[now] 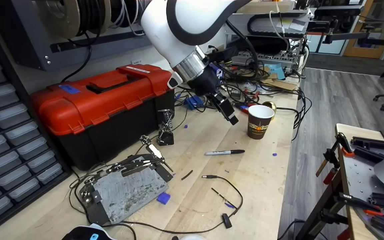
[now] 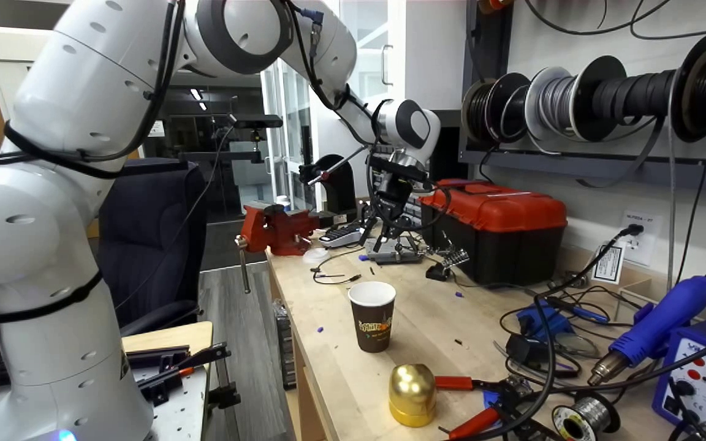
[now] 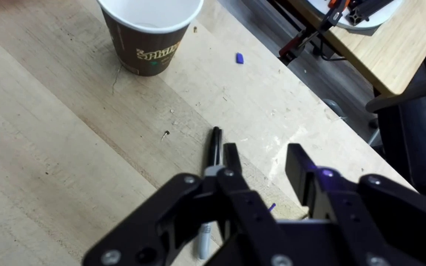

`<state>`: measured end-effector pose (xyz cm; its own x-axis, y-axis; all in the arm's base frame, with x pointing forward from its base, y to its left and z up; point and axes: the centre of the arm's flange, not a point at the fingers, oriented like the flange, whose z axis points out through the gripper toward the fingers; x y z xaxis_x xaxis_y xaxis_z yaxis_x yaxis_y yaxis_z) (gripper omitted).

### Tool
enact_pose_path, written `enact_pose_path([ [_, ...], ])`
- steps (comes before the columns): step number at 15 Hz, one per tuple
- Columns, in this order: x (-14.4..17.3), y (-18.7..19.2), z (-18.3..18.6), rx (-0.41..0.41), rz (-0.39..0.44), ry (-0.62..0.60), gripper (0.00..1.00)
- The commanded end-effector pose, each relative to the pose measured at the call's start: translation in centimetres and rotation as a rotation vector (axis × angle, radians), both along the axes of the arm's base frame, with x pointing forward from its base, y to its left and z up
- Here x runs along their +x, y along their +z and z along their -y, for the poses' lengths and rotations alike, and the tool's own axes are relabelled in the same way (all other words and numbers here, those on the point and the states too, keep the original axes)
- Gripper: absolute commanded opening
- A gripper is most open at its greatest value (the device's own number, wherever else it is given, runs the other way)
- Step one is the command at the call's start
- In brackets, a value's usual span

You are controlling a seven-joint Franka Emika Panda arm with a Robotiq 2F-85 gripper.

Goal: Take a marker out of the cup and put it on the table

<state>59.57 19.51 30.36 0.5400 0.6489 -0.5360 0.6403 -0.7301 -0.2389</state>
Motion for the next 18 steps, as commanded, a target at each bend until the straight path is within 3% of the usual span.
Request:
enact_pose_path([
  [1, -0.7, 0.5, 0.7, -0.003, 0.033, -0.028, 0.62],
  [5, -2.2, 0.7, 2.2, -0.007, 0.124, -0.065, 0.92],
  [7, -3.2, 1.0, 3.1, -0.018, 0.183, -0.090, 1.00],
  [8, 0.3, -0.1, 1.3, 0.005, 0.115, -0.052, 0.87],
  [10, -0.3, 0.2, 2.0, 0.001, 0.141, -0.066, 1.00],
  [18, -0.9, 0.4, 2.2, -0.004, 0.146, -0.070, 1.00],
])
